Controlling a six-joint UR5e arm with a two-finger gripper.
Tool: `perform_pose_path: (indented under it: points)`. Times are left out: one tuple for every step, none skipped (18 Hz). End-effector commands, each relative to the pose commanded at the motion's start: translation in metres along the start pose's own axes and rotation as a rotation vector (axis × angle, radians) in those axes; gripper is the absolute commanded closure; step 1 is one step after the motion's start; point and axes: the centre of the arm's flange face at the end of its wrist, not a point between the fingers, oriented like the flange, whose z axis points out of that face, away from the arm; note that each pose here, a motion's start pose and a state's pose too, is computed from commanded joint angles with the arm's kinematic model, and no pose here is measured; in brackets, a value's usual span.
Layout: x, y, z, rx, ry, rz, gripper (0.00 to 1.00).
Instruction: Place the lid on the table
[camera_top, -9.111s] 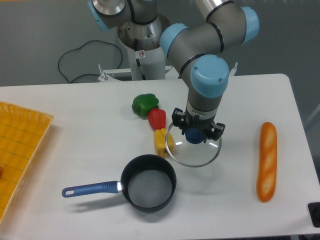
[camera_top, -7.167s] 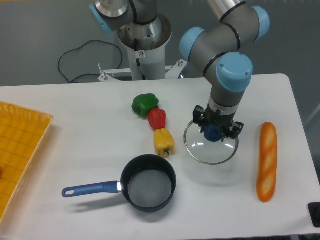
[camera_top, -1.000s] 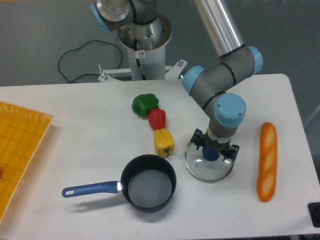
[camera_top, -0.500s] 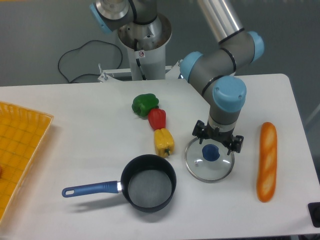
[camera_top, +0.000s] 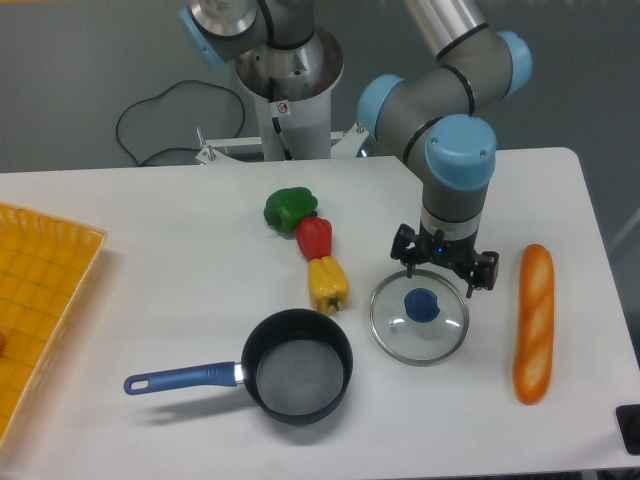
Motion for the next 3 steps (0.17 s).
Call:
perform_pose_path:
  points:
    - [-0.0004, 0.0004, -0.0006, -0.013, -0.008, 0.003, 0.0]
    - [0.0001, 0.001, -0.001, -0.023, -0.014, 0.005, 0.0]
    - [0.0011, 0.0022, 0.001, -0.029, -0.012, 0.003, 0.0]
